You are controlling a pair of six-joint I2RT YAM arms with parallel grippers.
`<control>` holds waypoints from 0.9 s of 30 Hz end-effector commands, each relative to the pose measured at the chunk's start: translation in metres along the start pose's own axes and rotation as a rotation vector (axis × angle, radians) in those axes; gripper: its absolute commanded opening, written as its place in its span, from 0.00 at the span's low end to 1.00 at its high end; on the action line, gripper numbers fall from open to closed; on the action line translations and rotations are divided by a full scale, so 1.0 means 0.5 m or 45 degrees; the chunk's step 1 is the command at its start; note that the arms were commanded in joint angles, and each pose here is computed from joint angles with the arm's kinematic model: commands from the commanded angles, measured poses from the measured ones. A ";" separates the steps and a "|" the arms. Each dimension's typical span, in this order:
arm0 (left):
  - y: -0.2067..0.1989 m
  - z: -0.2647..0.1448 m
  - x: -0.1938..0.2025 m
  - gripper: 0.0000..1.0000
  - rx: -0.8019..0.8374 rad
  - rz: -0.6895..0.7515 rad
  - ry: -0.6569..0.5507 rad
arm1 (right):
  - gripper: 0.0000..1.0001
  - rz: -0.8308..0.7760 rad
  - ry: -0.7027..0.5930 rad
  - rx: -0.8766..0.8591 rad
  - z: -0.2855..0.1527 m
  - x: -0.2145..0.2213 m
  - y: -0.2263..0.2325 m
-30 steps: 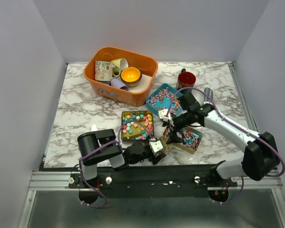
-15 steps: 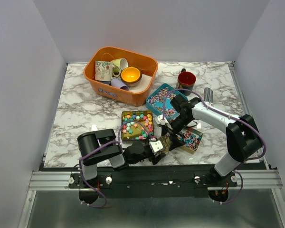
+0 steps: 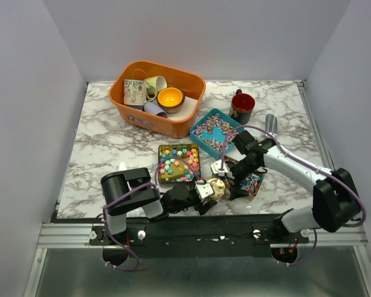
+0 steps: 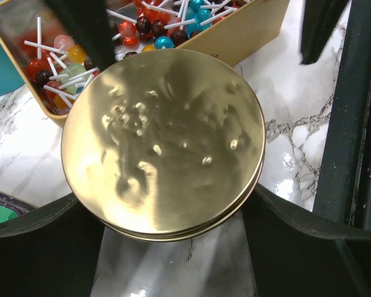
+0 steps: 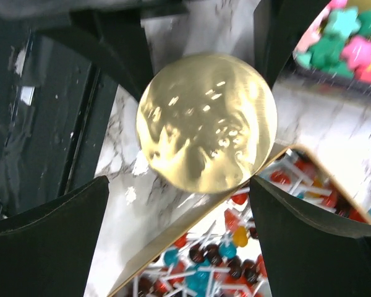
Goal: Pack the candies
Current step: Screw the bottle lid onto the packing bottle.
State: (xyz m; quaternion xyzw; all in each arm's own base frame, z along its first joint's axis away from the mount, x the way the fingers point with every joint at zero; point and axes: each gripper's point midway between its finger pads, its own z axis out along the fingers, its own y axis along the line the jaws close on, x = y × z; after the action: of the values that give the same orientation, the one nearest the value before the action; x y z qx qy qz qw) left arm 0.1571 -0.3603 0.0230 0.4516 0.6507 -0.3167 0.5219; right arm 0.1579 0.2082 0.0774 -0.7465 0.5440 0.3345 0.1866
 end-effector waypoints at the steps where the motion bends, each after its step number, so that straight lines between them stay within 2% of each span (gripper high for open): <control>1: 0.033 -0.020 0.087 0.00 -0.091 0.025 0.196 | 1.00 0.222 0.120 -0.100 -0.003 0.052 0.119; 6: 0.025 -0.022 0.085 0.00 -0.059 0.031 0.194 | 1.00 0.247 0.181 0.007 -0.036 0.075 0.145; 10: 0.016 -0.020 0.085 0.00 -0.034 0.038 0.192 | 1.00 0.218 0.131 0.159 -0.072 0.041 0.088; 15: 0.008 -0.020 0.087 0.00 -0.012 0.048 0.197 | 1.00 0.152 -0.057 0.203 -0.089 -0.053 -0.005; 20: 0.010 -0.020 0.089 0.00 -0.019 0.057 0.203 | 1.00 0.084 -0.150 0.067 -0.051 -0.090 -0.037; 27: 0.015 -0.021 0.090 0.00 -0.035 0.063 0.210 | 1.00 0.005 -0.100 -0.124 0.017 -0.076 -0.027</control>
State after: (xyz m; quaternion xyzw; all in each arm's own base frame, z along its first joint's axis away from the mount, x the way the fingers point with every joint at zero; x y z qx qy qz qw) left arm 0.1586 -0.3597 0.0228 0.4515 0.6512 -0.3146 0.5226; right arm 0.1684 0.2300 0.0972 -0.7193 0.5643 0.3636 0.1791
